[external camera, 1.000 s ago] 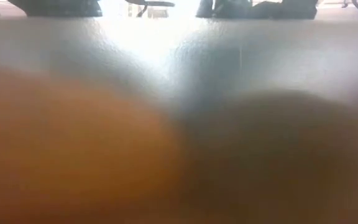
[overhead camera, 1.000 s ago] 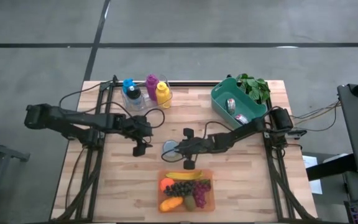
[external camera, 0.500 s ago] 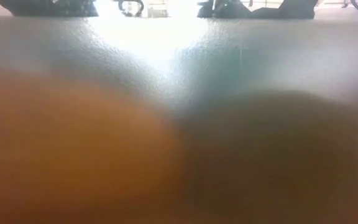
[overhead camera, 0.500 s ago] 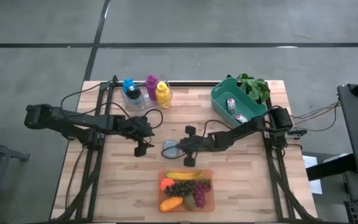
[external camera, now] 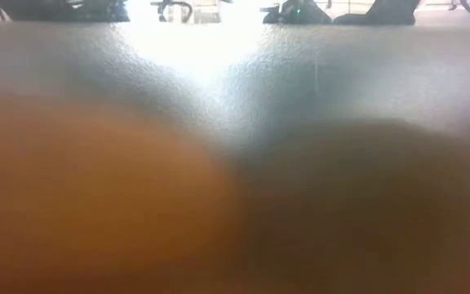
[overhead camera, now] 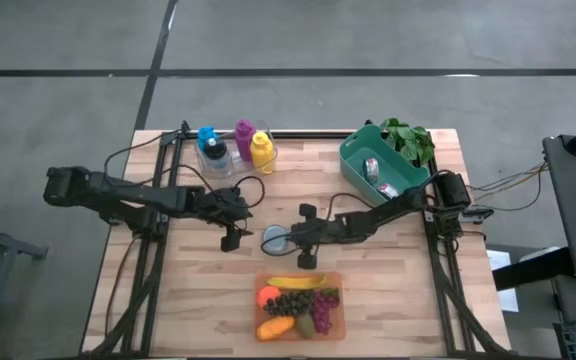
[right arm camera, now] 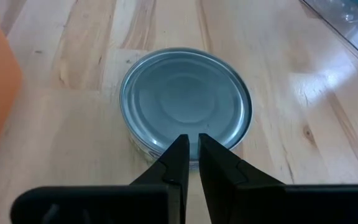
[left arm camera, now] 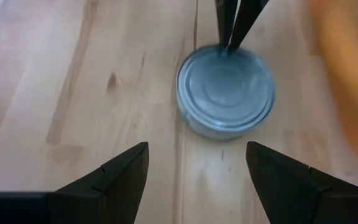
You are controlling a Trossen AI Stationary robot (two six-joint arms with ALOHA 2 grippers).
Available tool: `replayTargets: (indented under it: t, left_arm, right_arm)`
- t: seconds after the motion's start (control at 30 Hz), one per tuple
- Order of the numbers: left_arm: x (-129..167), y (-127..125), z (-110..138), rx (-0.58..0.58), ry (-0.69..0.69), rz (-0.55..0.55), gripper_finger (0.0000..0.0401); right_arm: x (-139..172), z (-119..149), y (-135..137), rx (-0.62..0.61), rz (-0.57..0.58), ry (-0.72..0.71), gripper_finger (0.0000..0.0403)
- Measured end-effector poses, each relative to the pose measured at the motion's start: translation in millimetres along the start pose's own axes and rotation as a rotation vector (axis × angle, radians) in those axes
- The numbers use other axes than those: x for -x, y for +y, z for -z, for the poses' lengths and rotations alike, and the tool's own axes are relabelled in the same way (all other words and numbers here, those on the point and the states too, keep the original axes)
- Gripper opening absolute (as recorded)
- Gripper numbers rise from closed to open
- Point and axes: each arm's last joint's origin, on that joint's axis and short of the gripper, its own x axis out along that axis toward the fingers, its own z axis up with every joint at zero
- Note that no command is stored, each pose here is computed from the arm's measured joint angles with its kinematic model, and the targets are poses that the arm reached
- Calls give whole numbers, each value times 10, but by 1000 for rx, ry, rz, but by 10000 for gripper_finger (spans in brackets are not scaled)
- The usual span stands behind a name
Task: Pick & Place Food Item
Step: Put the green and white tuna can into the green bin
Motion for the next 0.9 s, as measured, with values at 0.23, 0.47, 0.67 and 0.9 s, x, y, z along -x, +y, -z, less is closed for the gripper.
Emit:
replayTargets:
  t: [0.23, 0.47, 0.67, 0.9]
  left_arm:
    - [-272, 11, 112, 3, 118, -5, 275]
    - [-473, 4, 169, 6, 151, 35, 275]
    - [-545, -62, 125, -15, 97, 63, 275]
    - [-552, -91, 42, -26, 21, 73, 275]
  right_arm:
    - [-1, 0, 0, 0, 1, -1, 28]
    - [0, 13, -1, 2, 3, 7, 28]
    - [4, 63, -2, -18, 3, 21, 28]
    - [6, 79, -3, -18, 4, 28, 28]
